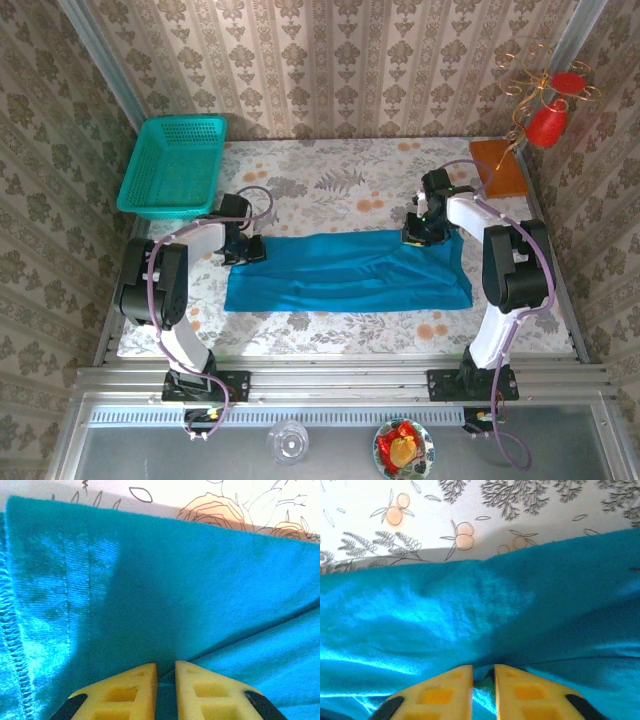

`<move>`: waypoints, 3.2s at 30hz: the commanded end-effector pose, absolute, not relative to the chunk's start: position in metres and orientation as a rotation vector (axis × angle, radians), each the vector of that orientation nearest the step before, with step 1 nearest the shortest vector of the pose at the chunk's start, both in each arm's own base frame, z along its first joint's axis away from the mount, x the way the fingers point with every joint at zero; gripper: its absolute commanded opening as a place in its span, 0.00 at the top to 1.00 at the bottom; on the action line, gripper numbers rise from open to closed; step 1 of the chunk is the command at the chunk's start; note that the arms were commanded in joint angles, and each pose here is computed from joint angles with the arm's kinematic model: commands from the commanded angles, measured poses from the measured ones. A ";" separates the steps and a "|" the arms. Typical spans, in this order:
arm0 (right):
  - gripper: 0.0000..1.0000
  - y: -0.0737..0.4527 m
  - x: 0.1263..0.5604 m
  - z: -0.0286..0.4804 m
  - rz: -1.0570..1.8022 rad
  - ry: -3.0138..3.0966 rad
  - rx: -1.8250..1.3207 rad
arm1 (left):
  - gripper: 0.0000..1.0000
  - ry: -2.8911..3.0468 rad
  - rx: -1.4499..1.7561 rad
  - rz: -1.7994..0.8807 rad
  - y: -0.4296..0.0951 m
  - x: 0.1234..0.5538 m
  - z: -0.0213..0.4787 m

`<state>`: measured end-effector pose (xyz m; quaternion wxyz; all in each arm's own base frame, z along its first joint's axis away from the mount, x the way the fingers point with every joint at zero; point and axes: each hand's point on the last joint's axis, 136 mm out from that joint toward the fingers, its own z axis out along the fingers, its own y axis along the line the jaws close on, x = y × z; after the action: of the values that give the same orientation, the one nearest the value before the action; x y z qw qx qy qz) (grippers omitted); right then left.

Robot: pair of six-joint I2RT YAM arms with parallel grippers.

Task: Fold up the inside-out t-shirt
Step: Smooth out the T-shirt at the center of the table.

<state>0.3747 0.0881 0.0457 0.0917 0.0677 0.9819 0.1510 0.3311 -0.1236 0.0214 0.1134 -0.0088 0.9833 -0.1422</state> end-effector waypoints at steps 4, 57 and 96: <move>1.00 0.094 0.354 0.068 0.447 2.928 0.170 | 0.82 2.889 -0.023 -0.366 -0.116 0.329 0.029; 0.54 0.006 0.214 0.046 0.002 2.860 0.940 | 0.83 2.772 0.216 -0.484 -0.199 0.335 0.095; 0.56 -0.018 0.222 0.063 0.127 2.729 0.997 | 0.57 2.990 0.754 -0.606 -0.476 0.195 0.051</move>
<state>0.2260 -0.0226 0.0711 0.1302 0.3404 0.9307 0.0308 0.1933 -0.4751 0.0519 0.0069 0.2601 0.9450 -0.1980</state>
